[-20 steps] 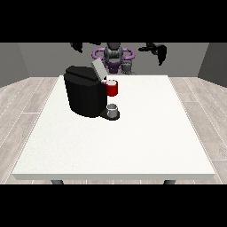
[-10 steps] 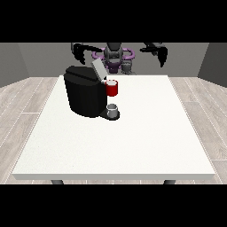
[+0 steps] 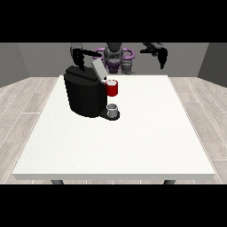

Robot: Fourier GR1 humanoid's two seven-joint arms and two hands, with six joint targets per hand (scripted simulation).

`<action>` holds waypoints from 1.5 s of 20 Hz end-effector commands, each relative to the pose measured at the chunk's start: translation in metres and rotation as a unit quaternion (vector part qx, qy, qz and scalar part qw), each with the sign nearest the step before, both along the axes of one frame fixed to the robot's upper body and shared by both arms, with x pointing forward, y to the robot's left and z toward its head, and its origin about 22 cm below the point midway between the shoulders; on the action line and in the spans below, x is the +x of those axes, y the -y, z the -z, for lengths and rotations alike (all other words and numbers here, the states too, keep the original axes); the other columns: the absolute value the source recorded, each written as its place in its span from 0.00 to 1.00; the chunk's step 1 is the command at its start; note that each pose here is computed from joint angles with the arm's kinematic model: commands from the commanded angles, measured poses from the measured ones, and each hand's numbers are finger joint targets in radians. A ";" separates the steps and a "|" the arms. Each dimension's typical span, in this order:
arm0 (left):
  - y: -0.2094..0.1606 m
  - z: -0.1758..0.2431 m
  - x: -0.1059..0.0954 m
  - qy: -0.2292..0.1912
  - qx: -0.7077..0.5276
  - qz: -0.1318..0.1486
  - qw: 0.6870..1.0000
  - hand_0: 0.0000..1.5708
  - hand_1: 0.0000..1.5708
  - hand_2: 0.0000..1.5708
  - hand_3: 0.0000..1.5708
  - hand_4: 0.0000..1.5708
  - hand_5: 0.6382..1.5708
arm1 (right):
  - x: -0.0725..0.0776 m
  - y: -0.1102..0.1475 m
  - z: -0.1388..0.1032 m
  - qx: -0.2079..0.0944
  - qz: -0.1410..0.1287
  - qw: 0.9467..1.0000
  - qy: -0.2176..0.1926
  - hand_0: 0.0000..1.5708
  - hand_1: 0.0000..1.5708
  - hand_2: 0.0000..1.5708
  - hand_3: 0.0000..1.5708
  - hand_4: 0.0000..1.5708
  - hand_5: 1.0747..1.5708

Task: Insert the coffee pod into the coffee machine and close the lid

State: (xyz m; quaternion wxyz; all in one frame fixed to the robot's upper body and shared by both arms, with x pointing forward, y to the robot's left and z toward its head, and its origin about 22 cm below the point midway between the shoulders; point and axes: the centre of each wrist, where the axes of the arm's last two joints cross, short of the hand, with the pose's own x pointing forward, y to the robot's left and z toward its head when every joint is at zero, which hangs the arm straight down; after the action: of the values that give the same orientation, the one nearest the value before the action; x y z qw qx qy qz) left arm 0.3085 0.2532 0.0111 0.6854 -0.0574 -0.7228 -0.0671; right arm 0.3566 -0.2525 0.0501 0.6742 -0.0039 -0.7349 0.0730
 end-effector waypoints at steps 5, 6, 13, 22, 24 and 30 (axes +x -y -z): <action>-0.002 0.003 -0.007 0.027 -0.002 -0.024 0.999 0.00 0.00 0.00 0.00 0.00 1.00 | 0.018 -0.047 -0.016 -0.028 -0.025 0.999 0.008 0.00 0.00 0.00 0.00 0.00 1.00; -0.012 -0.014 -0.007 0.013 0.002 -0.015 1.000 0.00 0.00 0.00 0.00 0.00 1.00 | 0.012 -0.033 0.004 -0.020 -0.027 0.999 0.009 0.00 0.00 0.00 0.00 0.00 1.00; -0.008 -0.022 -0.005 0.029 0.019 -0.022 0.999 0.00 0.00 0.00 0.00 0.00 1.00 | 0.024 -0.029 -0.003 -0.027 -0.032 0.999 0.016 0.00 0.00 0.00 0.00 0.00 1.00; -0.016 -0.022 -0.006 0.047 0.016 -0.011 0.999 0.00 0.00 0.00 0.00 0.00 1.00 | 0.038 -0.034 -0.020 -0.033 -0.037 0.998 0.047 0.00 0.00 0.00 0.00 0.00 1.00; -0.004 -0.036 0.015 0.072 0.010 -0.034 0.997 0.00 0.00 0.00 0.00 0.00 1.00 | 0.047 -0.033 -0.049 -0.051 -0.066 0.993 0.079 0.00 0.00 0.00 0.00 0.05 1.00; -0.014 -0.010 -0.004 0.033 0.019 -0.034 0.999 0.00 0.00 0.00 0.00 0.10 1.00 | 0.041 -0.083 -0.035 -0.065 -0.071 0.994 0.059 0.00 0.00 0.00 0.00 0.00 1.00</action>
State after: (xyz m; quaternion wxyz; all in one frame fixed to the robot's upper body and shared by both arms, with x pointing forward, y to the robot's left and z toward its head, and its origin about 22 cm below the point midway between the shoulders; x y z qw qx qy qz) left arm 0.3068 0.2677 0.0238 0.6619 -0.0226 -0.7472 -0.0558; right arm 0.3996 -0.1918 0.0915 0.6287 0.0005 -0.7627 0.1519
